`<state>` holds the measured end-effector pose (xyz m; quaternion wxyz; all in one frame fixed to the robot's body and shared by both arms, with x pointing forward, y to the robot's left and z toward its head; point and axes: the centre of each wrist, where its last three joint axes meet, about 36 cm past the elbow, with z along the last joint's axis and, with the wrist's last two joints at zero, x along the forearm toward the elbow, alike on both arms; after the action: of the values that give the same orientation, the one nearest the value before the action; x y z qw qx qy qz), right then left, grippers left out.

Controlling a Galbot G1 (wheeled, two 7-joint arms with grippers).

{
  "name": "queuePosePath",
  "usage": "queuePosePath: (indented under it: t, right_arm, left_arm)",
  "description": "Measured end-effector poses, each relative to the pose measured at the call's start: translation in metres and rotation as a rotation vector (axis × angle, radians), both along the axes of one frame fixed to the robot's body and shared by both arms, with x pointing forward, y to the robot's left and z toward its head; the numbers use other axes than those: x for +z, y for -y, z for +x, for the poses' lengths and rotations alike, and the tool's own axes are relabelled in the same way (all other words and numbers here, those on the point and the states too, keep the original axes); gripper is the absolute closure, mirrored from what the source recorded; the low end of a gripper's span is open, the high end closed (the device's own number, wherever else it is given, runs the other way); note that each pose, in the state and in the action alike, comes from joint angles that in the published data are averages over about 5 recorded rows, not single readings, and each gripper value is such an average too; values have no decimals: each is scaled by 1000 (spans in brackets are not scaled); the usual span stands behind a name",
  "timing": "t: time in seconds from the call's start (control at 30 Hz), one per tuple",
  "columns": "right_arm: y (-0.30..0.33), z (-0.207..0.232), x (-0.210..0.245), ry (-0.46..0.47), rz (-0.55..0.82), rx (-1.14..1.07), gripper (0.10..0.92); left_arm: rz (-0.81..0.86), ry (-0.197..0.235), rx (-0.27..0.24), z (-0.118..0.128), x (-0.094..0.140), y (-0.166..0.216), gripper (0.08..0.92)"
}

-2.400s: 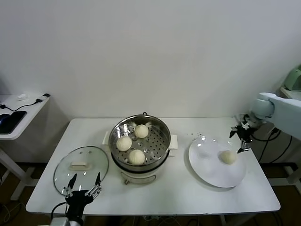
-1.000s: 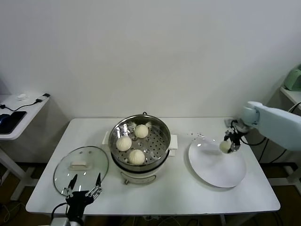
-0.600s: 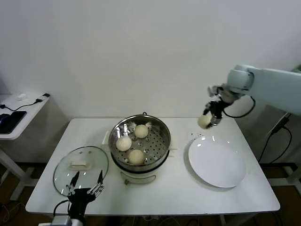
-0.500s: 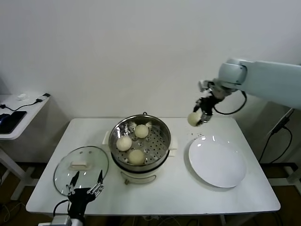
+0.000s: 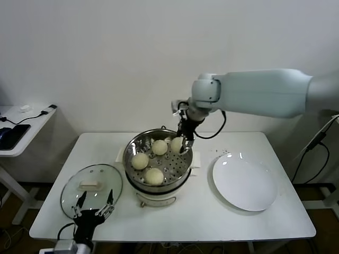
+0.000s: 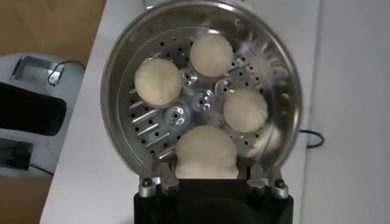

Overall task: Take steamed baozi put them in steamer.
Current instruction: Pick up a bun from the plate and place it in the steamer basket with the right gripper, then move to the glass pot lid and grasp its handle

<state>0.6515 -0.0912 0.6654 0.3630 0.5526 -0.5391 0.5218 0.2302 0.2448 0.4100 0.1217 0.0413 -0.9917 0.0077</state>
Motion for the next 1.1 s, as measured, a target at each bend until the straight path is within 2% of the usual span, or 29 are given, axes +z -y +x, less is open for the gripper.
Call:
queuePosePath:
  t: [0.5, 0.6, 0.77, 0.93, 1.1]
  right_arm:
    - [-24, 0, -77, -22, -24, -16, 364]
    - [-25, 0, -82, -19, -22, -13, 322]
    - [-24, 1, -81, -26, -8, 2, 215]
    - [-16, 5, -60, -37, 40, 20, 200]
    - [4, 10, -33, -12, 154, -2, 199]
  left_arm:
    - [-8, -3, -1, 1, -1, -1, 177]
    - [-7, -3, -2, 2, 0, -2, 177]
    - [-1, 1, -1, 3, 3, -5, 177]
    - [0, -1, 0, 3, 3, -6, 177]
    - [1, -1, 0, 3, 3, -6, 177]
